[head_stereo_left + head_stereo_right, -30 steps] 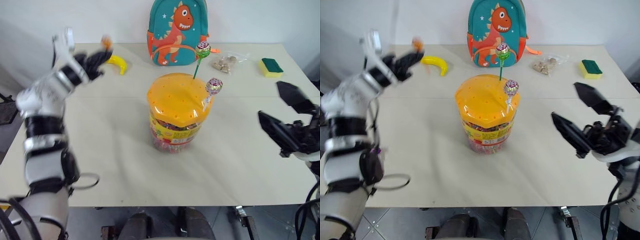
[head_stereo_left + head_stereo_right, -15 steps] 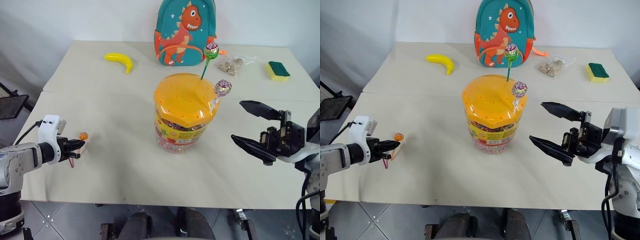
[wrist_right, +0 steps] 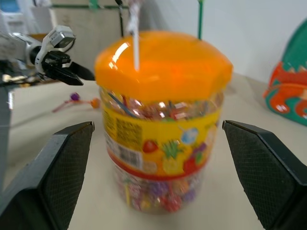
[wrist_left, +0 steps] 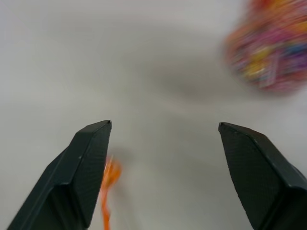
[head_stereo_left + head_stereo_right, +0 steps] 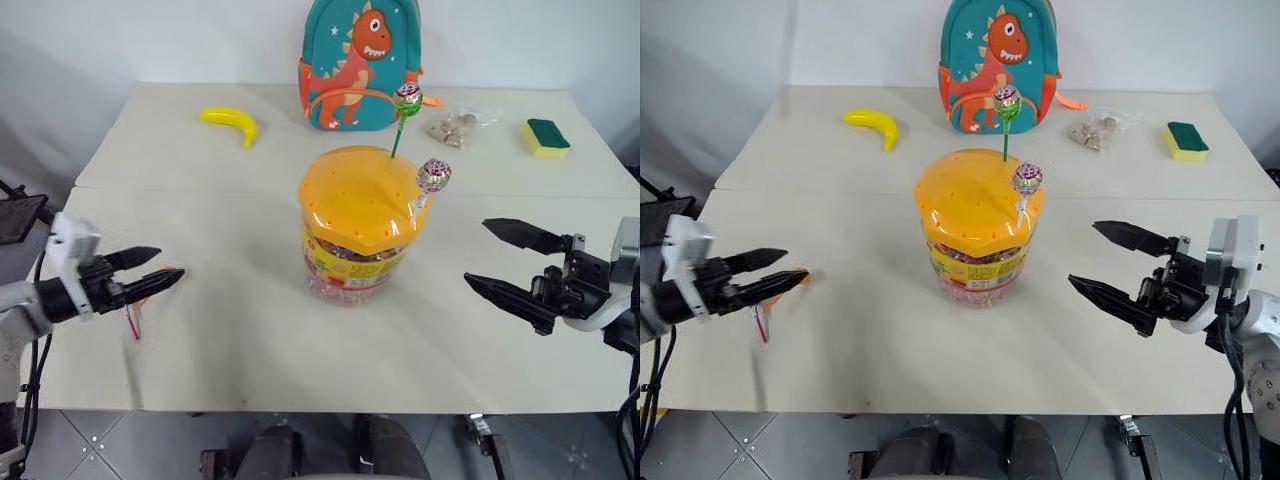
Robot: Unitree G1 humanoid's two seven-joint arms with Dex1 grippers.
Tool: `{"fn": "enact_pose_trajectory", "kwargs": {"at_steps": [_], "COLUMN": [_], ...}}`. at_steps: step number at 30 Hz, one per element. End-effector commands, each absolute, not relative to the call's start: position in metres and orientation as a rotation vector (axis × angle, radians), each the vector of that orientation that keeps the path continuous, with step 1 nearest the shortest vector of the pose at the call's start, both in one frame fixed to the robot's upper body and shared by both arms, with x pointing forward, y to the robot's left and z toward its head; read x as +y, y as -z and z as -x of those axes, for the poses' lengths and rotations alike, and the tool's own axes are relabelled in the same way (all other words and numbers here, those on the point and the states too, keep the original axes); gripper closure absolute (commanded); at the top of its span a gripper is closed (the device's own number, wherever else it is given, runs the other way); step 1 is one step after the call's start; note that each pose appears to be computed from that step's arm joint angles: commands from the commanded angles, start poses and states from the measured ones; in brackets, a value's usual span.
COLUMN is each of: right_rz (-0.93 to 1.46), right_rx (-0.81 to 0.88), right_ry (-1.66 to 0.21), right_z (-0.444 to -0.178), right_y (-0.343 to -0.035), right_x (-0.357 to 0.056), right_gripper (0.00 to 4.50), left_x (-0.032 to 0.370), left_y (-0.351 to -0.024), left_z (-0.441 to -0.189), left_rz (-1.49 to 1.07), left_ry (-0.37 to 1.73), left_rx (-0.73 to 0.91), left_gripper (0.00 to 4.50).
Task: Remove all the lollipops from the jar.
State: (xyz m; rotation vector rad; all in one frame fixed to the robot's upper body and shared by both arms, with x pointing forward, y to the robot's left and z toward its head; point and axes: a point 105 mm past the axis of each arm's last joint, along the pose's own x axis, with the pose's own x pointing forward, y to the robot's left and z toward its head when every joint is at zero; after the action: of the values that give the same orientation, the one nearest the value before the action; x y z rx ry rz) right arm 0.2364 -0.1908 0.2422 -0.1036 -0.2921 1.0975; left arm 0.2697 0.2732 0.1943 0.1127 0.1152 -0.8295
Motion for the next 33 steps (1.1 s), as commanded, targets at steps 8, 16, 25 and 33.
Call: {"fn": "enact_pose_trajectory", "kwargs": {"at_steps": [8,16,25,33], "right_rz": [0.013,0.016,-0.085,-0.092], "right_rx": [-0.403,-0.385,-0.555,-0.556], "right_ry": [-1.274,-1.328,-1.269,-0.881], "right_z": [-0.241,-0.249,-0.249,-0.267], "right_y": [-0.280,-0.278,-0.312,-0.333], "right_x": [-0.124,-0.108,-0.144,-0.233], "right_gripper": [0.00,1.58,4.10,4.49], "left_x": [0.225,0.209,0.192,0.186], "left_y": [-0.255,-0.261,-0.265,-0.256], "left_z": [-0.242,-0.233,-0.235,-0.238], "left_rz": [-0.041,0.000,-0.036,-0.092], "left_ry": [1.135,1.209,1.274,1.319], "left_rx": [-0.231,-0.251,-0.312,-0.300], "left_gripper": [0.77,0.15,0.00,0.00]}}
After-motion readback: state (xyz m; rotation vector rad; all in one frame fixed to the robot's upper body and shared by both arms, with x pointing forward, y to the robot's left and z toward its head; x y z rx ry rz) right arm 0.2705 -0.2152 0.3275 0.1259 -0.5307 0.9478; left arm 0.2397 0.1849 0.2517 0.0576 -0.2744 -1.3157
